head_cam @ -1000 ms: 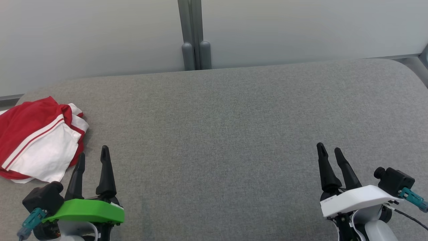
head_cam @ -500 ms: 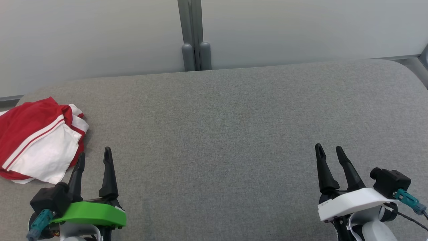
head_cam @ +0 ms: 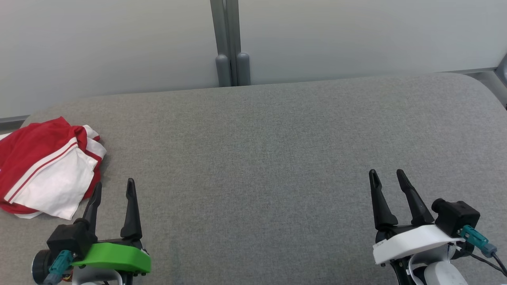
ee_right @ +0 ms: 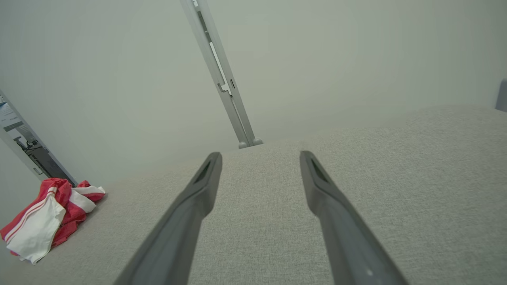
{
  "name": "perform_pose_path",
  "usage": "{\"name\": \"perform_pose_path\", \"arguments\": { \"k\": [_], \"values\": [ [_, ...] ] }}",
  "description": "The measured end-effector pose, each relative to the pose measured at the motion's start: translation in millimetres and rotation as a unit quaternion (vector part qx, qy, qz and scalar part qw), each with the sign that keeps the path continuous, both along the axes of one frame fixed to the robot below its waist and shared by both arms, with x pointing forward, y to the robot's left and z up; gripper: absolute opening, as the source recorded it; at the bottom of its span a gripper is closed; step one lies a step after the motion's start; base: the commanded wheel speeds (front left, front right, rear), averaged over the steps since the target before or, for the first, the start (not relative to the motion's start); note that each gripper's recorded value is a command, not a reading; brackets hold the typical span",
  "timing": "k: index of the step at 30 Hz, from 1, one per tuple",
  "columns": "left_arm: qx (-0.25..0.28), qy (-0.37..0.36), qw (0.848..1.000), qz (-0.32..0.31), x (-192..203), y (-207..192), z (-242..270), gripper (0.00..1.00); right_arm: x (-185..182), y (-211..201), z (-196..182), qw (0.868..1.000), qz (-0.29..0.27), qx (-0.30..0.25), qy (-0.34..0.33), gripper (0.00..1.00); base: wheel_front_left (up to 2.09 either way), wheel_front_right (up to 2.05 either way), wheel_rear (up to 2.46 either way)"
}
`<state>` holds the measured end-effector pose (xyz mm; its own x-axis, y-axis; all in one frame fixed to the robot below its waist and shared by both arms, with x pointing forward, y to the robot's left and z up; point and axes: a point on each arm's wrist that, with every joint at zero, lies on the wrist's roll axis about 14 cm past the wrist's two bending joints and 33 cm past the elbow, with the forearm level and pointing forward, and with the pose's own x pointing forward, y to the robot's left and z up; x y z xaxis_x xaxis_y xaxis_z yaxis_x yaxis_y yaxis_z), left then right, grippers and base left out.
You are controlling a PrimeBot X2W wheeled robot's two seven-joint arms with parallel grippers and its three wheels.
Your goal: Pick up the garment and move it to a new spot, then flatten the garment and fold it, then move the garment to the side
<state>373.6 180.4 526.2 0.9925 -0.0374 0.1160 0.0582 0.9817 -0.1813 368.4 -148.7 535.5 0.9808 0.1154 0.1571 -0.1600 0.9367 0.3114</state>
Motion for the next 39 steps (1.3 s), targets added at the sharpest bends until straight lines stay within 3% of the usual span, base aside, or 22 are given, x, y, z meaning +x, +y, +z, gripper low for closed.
{"name": "perform_pose_path", "arguments": {
  "k": [21, 39],
  "values": [
    [0.037, 0.026, 0.999, 0.011, -5.5, 8.8, -17.7, 1.0, -6.5, 9.9, 6.2, 0.996, 0.011, -0.082, -0.029, 1.0, 0.0, 0.0, 0.0],
    [0.041, 0.038, 0.998, 0.014, -9.0, 11.7, -14.5, 1.0, -8.3, 8.5, 1.2, 0.997, 0.009, -0.074, -0.024, 1.0, 0.0, 0.0, 0.0]
  ]
}}
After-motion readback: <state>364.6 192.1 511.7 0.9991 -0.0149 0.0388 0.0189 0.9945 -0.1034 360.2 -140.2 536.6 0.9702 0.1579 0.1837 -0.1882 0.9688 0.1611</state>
